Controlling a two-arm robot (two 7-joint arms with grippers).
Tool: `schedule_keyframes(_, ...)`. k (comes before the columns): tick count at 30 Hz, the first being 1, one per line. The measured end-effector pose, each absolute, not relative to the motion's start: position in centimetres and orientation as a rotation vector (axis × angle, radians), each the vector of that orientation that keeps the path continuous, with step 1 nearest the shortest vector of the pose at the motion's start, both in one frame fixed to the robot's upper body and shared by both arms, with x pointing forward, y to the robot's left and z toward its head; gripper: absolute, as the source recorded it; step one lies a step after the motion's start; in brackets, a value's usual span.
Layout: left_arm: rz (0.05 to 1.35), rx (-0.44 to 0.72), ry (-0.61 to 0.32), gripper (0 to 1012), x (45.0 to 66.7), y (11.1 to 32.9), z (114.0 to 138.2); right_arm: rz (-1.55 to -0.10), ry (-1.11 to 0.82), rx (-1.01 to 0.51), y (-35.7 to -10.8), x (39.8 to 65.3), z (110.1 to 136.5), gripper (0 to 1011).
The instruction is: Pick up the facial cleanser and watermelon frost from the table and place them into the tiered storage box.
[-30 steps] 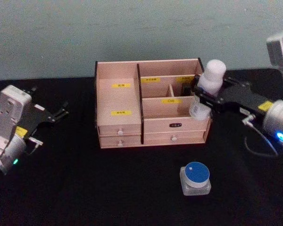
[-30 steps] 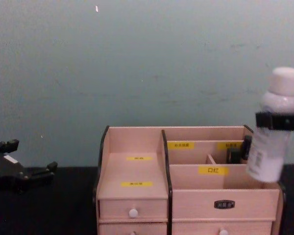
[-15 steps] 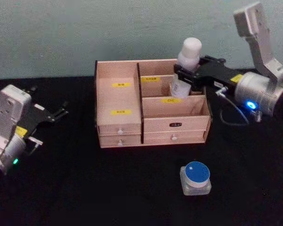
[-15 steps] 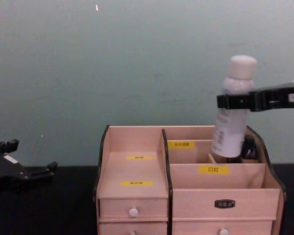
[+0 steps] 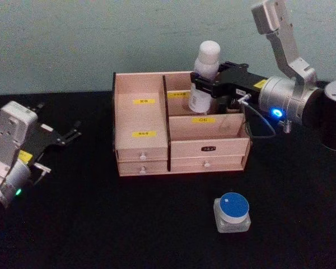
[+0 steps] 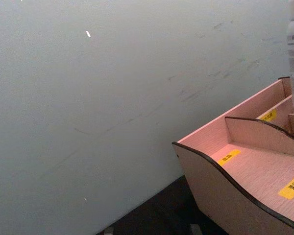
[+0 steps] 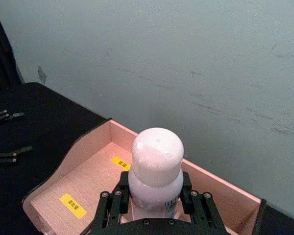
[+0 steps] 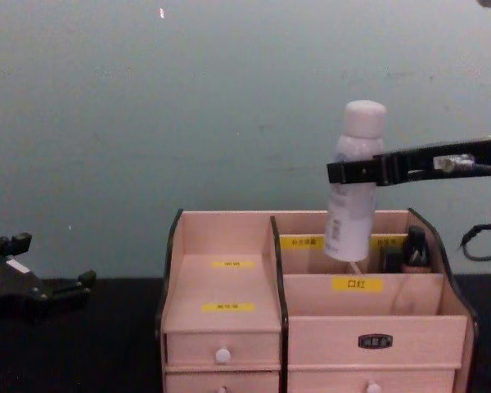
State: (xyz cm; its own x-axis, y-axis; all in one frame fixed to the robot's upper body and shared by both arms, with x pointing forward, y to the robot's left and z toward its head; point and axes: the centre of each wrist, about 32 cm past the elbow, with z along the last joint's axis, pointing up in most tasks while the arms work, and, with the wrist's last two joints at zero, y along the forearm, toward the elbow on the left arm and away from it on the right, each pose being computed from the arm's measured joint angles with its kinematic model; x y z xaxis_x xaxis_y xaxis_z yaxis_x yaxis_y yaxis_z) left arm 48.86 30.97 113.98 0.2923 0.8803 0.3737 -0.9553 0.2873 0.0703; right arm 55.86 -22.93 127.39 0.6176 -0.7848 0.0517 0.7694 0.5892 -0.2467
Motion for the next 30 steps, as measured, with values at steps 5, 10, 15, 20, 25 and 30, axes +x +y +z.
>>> schedule_keyframes(5, 1.248, 0.304, -0.285, 1001, 48.9, 31.0, 114.0, -0.899, 0.074, -0.262, -22.5, 56.5, 127.2, 601)
schedule_keyframes(10, 1.248, 0.305, -0.285, 1001, 48.9, 31.0, 114.0, -0.896, 0.076, -0.264, -22.2, 56.9, 127.1, 601)
schedule_keyframes(15, 1.248, 0.304, -0.285, 1001, 48.9, 31.0, 114.0, -0.894, 0.08, -0.268, -21.9, 57.4, 127.0, 601)
schedule_keyframes(20, 1.248, 0.304, -0.285, 1001, 48.9, 31.0, 114.0, -0.895, 0.083, -0.271, -21.8, 57.6, 126.8, 602)
schedule_keyframes(25, 1.248, 0.304, -0.285, 1001, 48.9, 31.0, 114.0, -0.898, 0.086, -0.275, -21.6, 57.9, 126.5, 602)
schedule_keyframes(30, 1.248, 0.304, -0.285, 1001, 48.9, 31.0, 114.0, -0.9, 0.088, -0.279, -21.5, 58.1, 126.2, 602)
